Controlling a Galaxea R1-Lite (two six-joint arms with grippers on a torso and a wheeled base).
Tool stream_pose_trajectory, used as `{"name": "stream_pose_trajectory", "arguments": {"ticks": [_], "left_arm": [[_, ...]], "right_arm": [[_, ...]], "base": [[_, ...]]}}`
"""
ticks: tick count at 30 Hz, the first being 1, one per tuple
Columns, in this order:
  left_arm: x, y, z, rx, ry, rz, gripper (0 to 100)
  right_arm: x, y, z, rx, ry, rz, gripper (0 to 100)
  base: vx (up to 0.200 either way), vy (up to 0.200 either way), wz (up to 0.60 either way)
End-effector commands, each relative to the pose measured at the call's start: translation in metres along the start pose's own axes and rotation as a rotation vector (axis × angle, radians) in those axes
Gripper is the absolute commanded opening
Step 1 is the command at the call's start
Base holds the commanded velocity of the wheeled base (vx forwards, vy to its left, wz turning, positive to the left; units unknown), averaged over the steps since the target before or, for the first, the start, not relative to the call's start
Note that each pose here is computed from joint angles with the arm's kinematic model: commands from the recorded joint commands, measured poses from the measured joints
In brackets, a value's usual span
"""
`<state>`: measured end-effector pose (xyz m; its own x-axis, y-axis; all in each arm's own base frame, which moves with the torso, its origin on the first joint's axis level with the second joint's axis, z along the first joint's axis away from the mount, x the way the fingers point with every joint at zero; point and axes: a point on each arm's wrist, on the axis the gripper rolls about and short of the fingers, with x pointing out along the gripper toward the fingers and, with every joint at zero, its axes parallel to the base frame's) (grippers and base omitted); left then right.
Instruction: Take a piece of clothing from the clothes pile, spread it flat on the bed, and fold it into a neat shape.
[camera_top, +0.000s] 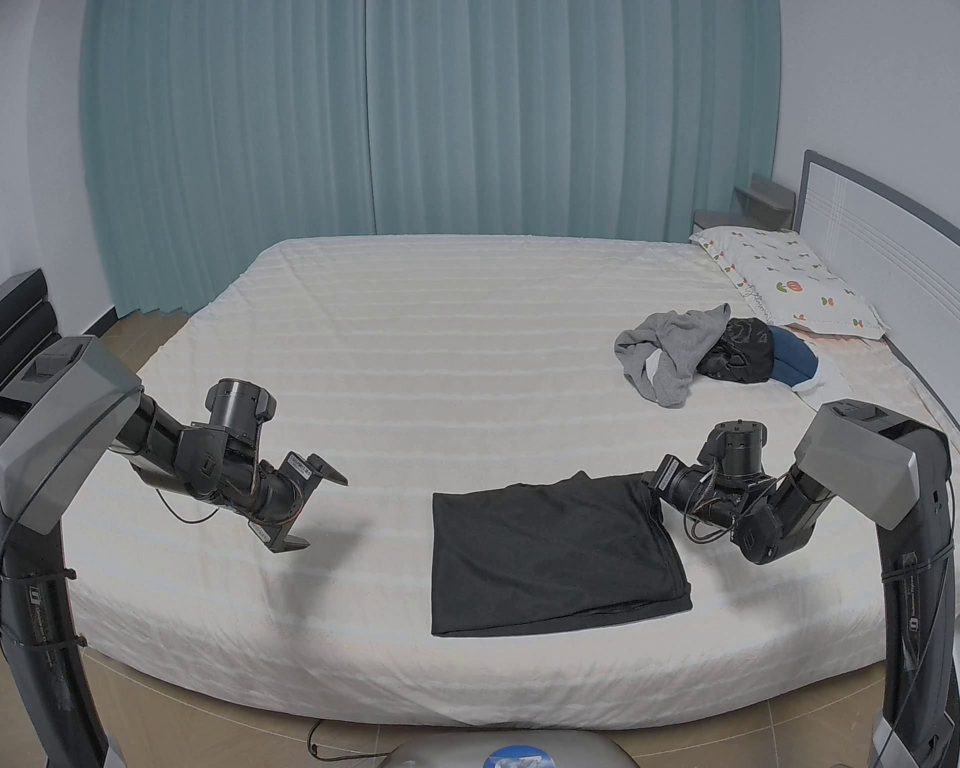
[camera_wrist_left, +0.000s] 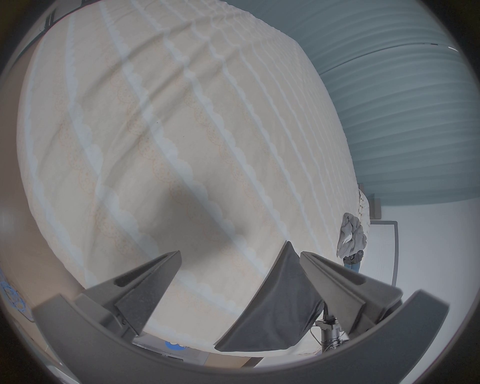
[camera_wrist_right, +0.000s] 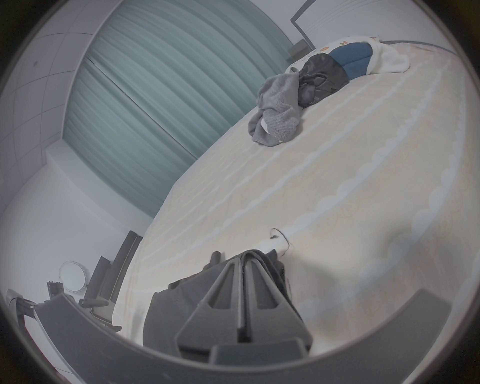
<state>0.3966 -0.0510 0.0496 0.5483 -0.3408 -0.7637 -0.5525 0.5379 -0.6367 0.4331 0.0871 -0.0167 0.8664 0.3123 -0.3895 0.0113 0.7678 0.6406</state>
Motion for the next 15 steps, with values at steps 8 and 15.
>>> {"name": "stream_pose_trajectory", "arguments": {"ticks": [8,15], "left_arm": [[0.0,0.0,0.0,-0.001,0.0,0.001,100],[0.0,0.0,0.0,-0.001,0.0,0.001,100]], "right_arm": [[0.008,-0.023,0.005,0.022,-0.003,-0.048,0],[0.012,-0.025,0.004,0.025,0.0,-0.053,0]], "base": [[0.0,0.0,0.0],[0.0,0.0,0.0]]}}
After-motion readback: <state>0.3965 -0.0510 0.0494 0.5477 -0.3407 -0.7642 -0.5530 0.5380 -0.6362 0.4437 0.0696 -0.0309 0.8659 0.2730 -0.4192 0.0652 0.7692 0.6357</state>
